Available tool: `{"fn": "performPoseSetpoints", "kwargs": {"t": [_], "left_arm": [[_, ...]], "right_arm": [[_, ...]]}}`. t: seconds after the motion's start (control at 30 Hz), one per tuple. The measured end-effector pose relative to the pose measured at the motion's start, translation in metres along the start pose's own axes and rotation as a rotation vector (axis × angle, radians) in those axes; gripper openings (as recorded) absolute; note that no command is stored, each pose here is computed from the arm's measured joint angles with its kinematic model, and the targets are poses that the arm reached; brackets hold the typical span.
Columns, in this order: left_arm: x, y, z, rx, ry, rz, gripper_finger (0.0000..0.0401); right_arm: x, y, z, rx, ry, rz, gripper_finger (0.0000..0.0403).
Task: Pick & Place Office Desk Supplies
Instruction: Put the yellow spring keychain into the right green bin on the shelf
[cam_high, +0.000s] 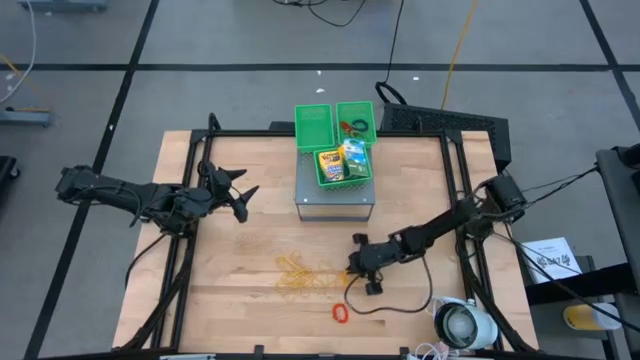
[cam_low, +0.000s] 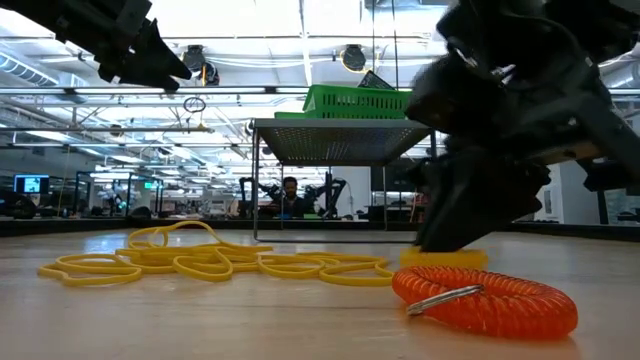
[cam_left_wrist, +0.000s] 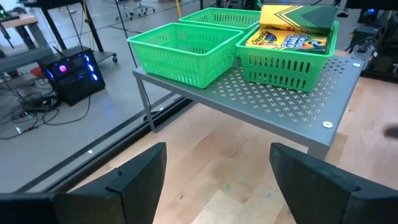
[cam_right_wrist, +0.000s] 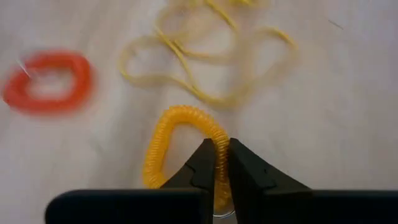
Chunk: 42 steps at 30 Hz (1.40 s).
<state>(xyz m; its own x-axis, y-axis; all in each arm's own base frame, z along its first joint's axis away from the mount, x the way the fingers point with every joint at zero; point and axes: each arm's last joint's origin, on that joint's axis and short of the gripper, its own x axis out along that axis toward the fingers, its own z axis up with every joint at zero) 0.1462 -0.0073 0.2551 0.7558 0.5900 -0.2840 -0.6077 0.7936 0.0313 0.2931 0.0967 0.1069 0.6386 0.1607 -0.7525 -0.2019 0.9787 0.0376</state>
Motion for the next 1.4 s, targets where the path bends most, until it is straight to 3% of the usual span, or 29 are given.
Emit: {"fn": "performPoseSetpoints", "kwargs": {"t": [0.17,0.37,0.53,0.73,1.0,1.13,1.4], "left_arm": [[0.000,0.000,0.001,0.004,-0.010,-0.004,0.0296],[0.000,-0.003,0.003,-0.216,-0.016,-0.046,0.0296],[0.007,-0.016,-0.001,-0.200,0.077,-0.231,0.0296],[0.024,-0.053,0.000,-0.134,0.046,-0.484,0.0296],[0.047,-0.103,-0.009,0.014,-0.119,-0.675,0.0296],[0.055,-0.115,-0.018,0.067,-0.153,-0.696,0.0296],[0.062,-0.114,-0.020,0.074,-0.150,-0.672,0.0296]], "right_arm": [[-0.037,-0.005,0.022,-0.022,-0.113,-0.036,0.0007],[-0.079,-0.011,0.050,-0.107,-0.375,-0.103,0.0006],[-0.095,-0.016,0.064,-0.203,-0.630,-0.153,0.0005],[-0.093,-0.030,0.070,-0.258,-0.720,-0.236,0.0005],[-0.088,-0.039,0.073,-0.266,-0.768,-0.277,0.0004],[-0.096,-0.040,0.075,-0.291,-0.769,-0.336,0.0004],[-0.146,-0.052,0.089,-0.215,-0.855,-0.379,0.0004]]}}
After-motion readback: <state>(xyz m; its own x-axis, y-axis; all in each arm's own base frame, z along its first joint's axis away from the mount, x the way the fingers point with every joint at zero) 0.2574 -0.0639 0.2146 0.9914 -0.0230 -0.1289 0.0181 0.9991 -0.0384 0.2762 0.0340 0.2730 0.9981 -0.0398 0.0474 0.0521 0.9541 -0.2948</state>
